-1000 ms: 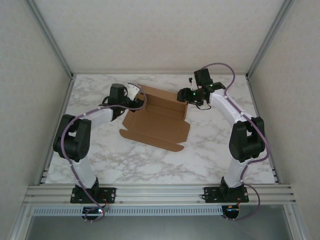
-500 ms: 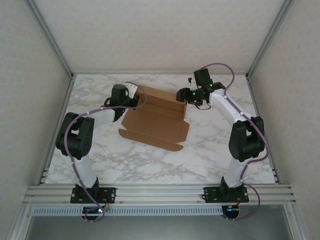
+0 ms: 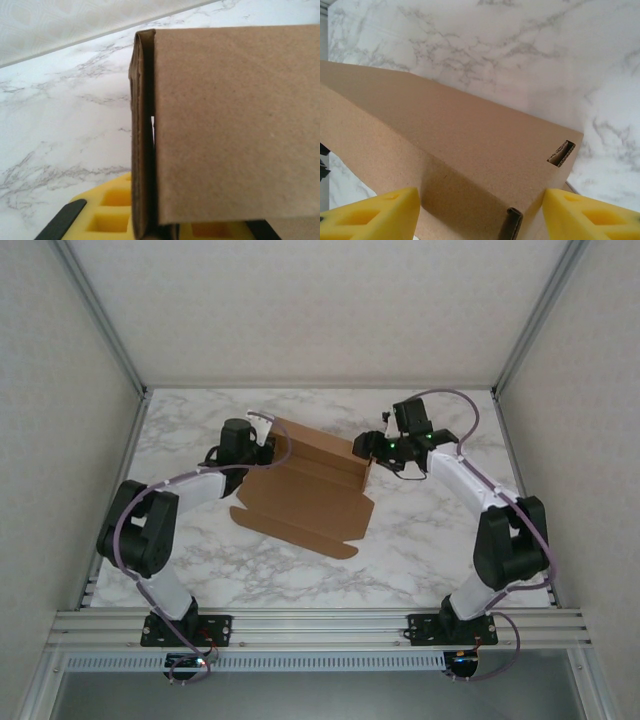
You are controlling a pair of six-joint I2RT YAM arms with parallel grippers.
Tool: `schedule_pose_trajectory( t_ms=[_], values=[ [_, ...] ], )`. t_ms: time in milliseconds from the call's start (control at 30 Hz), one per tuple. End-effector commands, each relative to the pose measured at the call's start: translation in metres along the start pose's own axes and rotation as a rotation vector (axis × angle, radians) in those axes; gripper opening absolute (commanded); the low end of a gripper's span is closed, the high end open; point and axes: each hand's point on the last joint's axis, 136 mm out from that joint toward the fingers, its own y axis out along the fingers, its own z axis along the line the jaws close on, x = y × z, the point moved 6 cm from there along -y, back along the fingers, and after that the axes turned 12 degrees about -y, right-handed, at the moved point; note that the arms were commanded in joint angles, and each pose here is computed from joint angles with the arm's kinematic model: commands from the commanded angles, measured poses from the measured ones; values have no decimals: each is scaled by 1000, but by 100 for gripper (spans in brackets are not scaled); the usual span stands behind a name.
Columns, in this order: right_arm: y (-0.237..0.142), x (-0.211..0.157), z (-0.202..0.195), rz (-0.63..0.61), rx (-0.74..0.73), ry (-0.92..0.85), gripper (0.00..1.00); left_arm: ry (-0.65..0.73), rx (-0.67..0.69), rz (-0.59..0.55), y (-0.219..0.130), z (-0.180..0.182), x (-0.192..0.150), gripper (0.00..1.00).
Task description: Fold the paper box
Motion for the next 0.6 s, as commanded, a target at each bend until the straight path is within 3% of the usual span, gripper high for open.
schedule_pose_trajectory(
  t_ms=[0,167,300,400,567],
  values=[
    [-3,-27,20,36,52,35,66,65,-156,43,-18,-47,-11,7],
    [-22,-58,22,15,-15,38,67,92,-200,87,-33,-66,-29,6],
    [-40,-71,7,-7,-148,1,76,119,-206,128,-31,-70,-44,4],
    [-54,-70,-1,-36,-240,-60,84,117,-216,156,-24,-74,-50,3],
    [-91,-55,-1,-136,-358,-153,86,134,-229,158,-24,-78,-52,3]
  ],
)
